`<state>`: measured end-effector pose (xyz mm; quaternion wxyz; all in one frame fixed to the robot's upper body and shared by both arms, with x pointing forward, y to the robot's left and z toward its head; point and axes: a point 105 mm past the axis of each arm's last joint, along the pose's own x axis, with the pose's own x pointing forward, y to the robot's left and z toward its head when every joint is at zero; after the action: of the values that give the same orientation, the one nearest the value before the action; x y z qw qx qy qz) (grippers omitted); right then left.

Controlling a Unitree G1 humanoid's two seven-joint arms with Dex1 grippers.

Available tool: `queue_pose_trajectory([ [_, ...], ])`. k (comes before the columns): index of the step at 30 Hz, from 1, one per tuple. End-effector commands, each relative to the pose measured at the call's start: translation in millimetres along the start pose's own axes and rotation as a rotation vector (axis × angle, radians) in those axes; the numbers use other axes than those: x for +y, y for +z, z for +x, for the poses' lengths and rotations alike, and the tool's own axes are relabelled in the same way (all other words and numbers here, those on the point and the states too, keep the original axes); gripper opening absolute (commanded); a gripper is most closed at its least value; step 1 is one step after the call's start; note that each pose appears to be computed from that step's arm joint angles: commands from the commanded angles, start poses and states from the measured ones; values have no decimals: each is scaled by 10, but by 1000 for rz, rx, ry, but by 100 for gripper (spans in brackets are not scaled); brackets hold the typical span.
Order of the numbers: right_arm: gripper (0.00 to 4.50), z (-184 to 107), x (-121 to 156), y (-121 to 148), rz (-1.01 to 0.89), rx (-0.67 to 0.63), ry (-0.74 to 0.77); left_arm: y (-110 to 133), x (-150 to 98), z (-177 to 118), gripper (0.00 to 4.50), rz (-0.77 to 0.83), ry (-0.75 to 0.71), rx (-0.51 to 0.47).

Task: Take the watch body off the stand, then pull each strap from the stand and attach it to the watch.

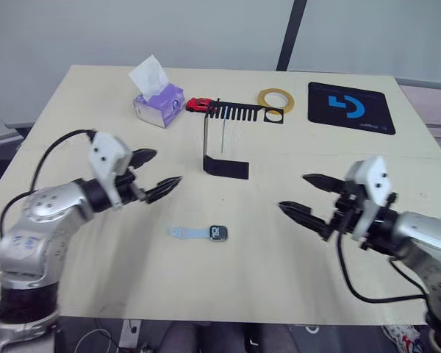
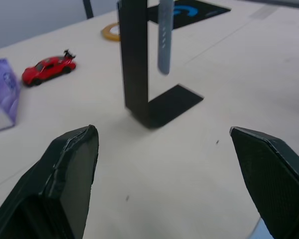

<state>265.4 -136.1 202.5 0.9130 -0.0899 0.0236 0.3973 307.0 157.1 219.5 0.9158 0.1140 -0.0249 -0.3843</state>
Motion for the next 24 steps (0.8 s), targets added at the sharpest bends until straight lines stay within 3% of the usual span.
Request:
queue_pose_trajectory([
  [1,447,241,-11,31,-8,-20,-54,166,-49,101,450,-3,33,-67],
  [2,447,349,-33,19,-1,-20,-69,178,-99,137,450,-1,20,-76],
  [5,363,574,-63,0,0,-21,-83,178,-162,172,450,6,1,-80],
  [12,15,1039,-100,-36,-4,-22,-66,170,-125,174,450,5,12,-89],
  [24,7,1525,-393,-266,-4,32,-147,179,-204,214,450,-12,22,-113],
])
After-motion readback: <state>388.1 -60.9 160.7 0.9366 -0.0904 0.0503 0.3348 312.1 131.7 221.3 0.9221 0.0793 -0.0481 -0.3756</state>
